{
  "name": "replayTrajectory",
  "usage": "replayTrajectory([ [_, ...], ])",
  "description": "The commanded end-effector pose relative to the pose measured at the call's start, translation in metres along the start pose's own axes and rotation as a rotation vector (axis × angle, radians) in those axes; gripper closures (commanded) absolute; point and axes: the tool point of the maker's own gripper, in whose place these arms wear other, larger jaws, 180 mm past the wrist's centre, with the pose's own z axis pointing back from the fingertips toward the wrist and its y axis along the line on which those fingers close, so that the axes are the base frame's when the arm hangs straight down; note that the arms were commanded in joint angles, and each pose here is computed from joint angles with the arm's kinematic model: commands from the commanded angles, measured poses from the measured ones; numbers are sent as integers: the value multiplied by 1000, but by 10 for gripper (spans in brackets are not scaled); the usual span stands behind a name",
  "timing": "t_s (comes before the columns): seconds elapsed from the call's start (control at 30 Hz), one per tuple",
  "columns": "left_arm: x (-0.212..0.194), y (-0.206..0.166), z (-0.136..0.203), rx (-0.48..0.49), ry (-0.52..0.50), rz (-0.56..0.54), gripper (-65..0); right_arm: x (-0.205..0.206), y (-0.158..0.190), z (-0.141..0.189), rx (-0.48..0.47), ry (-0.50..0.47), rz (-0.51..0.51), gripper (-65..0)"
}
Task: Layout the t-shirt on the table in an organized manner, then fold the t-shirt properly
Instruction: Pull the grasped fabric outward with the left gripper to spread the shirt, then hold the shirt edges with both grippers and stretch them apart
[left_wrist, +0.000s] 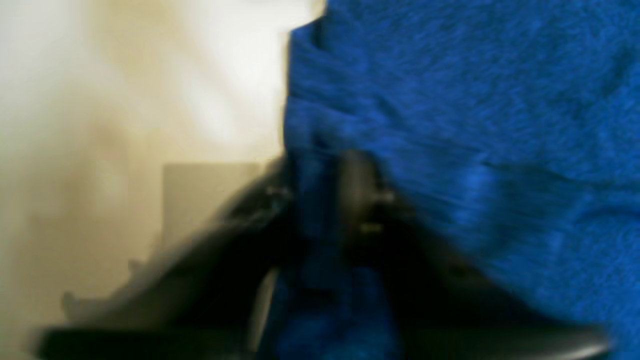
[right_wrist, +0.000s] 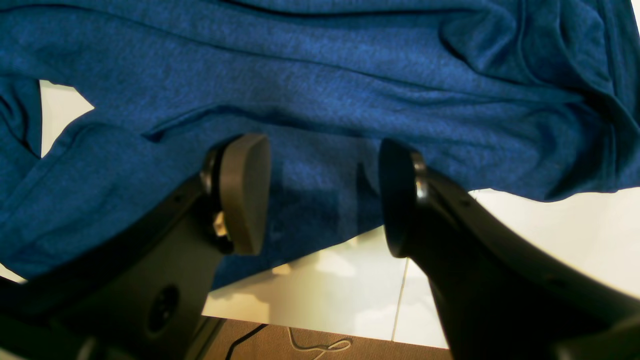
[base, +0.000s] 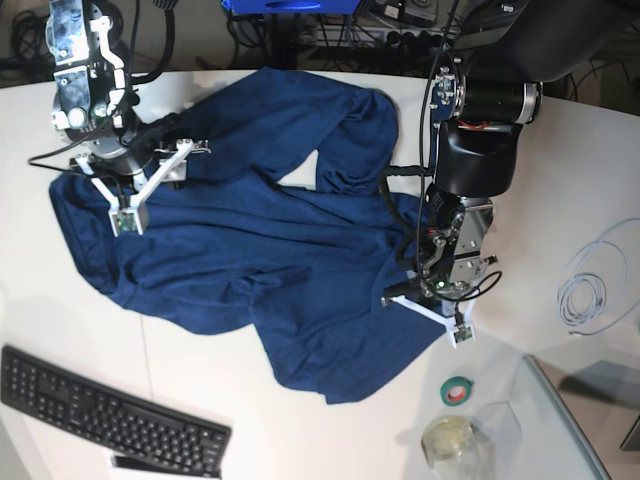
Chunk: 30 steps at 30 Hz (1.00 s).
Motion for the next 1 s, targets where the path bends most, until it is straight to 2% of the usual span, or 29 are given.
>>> replayTrajectory([
  [0.0, 29, -7, 3, -10, -62, 10, 0, 9, -2, 3, -5, -35, 5, -327],
  [0.07, 36, -10, 6, -16, -79, 15, 0, 3, -3, 6, -8, -36, -1, -327],
  [0.17, 52, -17, 19, -48, -75, 36, 0, 7, -29, 22, -75, -132, -59, -329],
  [0.27, 73, -15, 40, -77, -117, 88, 0, -2, -51, 22, -132, -120, -128, -335],
  [0.37, 89, -4, 61, -92, -152, 152, 0, -17, -69, 20, -177, -93, -221, -335],
  [0.47, 95, -1, 75, -109, -161, 197, 0, -19, -87, 27, -185, -127, -356, -335],
  [0.53, 83, 13, 77, -90, -150, 218, 0, -22, -92, 28, -153, -139, -442, -335],
  [0.67, 39, 52, 72, -15, -88, 260, 0, -35, -100, 18, -123, -117, -533, -335],
  [0.83, 2, 97, 72, 73, -42, 290, 0, -58, -108, 3, -117, -73, -593, -335],
  [0.9, -3, 110, 75, 96, -42, 310, 0, -66, -103, 0, -99, -67, -624, -335],
  [0.97, -3, 115, 79, 104, -53, 309, 0, -60, -95, -3, -49, -87, -605, -335],
])
